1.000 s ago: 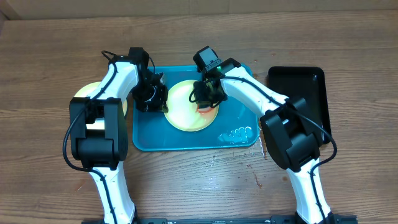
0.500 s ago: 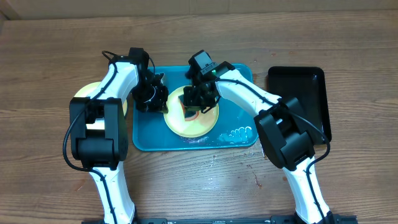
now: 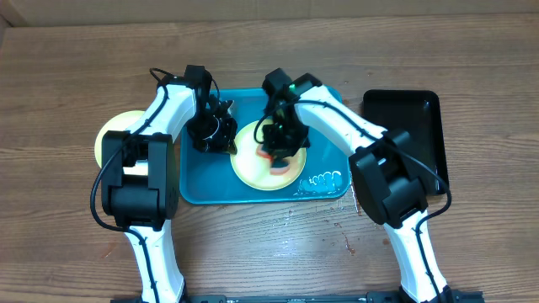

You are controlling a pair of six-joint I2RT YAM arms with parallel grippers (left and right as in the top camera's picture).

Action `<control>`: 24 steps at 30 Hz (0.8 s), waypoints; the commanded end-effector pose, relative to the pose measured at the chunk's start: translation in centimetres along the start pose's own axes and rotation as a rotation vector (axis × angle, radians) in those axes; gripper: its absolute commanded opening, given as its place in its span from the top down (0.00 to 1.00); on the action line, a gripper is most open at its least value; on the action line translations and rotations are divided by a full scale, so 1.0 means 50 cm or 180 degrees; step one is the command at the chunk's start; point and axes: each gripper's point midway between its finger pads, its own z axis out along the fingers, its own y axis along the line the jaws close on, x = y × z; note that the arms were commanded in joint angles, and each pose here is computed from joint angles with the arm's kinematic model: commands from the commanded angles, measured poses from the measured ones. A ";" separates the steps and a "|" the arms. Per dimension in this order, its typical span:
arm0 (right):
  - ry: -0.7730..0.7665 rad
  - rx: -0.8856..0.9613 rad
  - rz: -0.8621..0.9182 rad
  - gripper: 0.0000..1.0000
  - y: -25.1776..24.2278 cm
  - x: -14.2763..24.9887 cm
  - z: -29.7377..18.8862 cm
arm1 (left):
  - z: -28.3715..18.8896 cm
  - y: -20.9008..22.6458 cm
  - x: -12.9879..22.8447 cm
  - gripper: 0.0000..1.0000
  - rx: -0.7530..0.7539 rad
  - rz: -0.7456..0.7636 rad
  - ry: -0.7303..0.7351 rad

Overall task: Clean dirty plates on tray and stack at the side
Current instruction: 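Keep scrubbing the yellow plate in circles with the sponge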

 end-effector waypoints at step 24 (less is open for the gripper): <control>-0.0652 -0.0274 -0.0411 0.96 0.122 -0.093 0.053 | -0.014 -0.004 -0.008 0.96 0.0069 0.0014 -0.0093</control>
